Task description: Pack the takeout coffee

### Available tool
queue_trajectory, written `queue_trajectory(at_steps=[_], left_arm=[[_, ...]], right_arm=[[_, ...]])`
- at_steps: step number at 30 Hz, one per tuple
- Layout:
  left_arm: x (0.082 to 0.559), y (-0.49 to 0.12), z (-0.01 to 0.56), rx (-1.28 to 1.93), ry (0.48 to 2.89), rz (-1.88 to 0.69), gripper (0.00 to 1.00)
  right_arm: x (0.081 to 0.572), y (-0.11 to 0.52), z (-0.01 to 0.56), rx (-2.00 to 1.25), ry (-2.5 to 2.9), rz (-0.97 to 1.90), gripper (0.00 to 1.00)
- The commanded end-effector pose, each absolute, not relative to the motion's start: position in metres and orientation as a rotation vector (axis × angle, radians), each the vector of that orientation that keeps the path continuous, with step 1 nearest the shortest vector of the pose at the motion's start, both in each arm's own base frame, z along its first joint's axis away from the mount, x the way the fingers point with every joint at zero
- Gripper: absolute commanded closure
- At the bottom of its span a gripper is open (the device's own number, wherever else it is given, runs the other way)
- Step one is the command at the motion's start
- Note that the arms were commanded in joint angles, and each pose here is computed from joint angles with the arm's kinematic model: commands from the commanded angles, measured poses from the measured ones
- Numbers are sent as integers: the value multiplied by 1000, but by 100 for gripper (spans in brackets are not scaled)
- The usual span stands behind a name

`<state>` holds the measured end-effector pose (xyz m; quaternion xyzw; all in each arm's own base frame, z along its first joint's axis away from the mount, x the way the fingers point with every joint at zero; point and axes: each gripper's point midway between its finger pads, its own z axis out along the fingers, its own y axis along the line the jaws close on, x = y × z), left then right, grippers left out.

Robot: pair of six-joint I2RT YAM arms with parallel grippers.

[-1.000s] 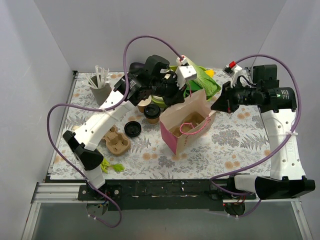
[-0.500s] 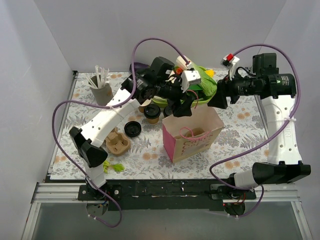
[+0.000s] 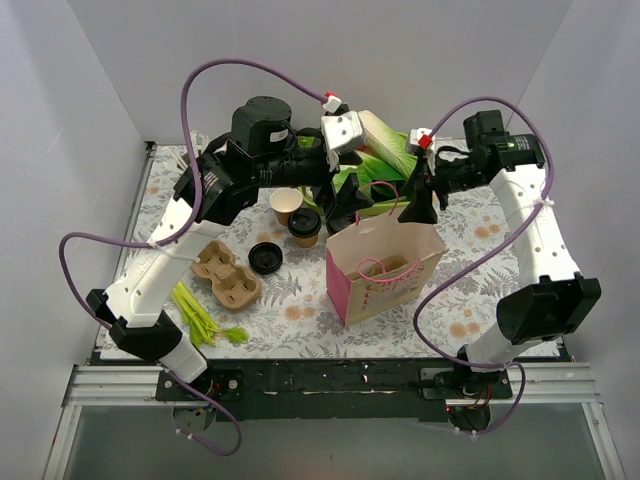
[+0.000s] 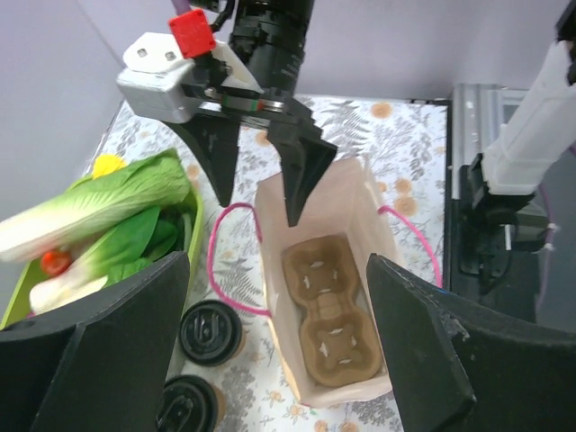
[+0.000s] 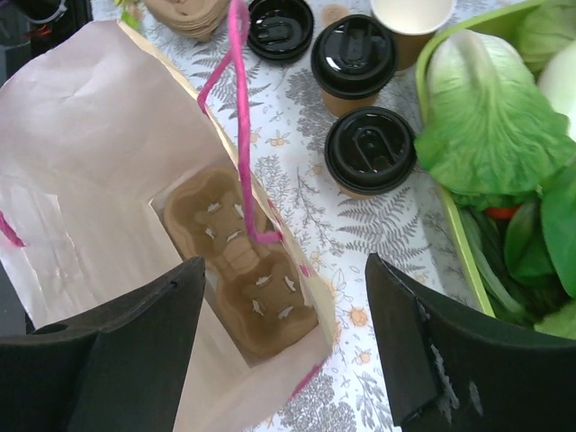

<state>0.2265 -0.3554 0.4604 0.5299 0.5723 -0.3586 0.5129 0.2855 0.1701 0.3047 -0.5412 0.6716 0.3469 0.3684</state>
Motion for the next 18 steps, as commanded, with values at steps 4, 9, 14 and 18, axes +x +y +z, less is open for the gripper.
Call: queue_trajectory(at_steps=[4,9,14,18], left_arm=[[261,-313,426,1150,1528,-627,21],[290,-284,419,1048,1593,-498,20],[309,-261,419,978,1612,-435,20],[318,-250,401,967,1643,-388,20]], right_arm=[[275,199,287,-1495,1640,1030,32],[272,205,272,-1502,1673,1086,53],[270,199,273,-1510,1702,1032,72],[259,190,294,-1537,1651,910,98]])
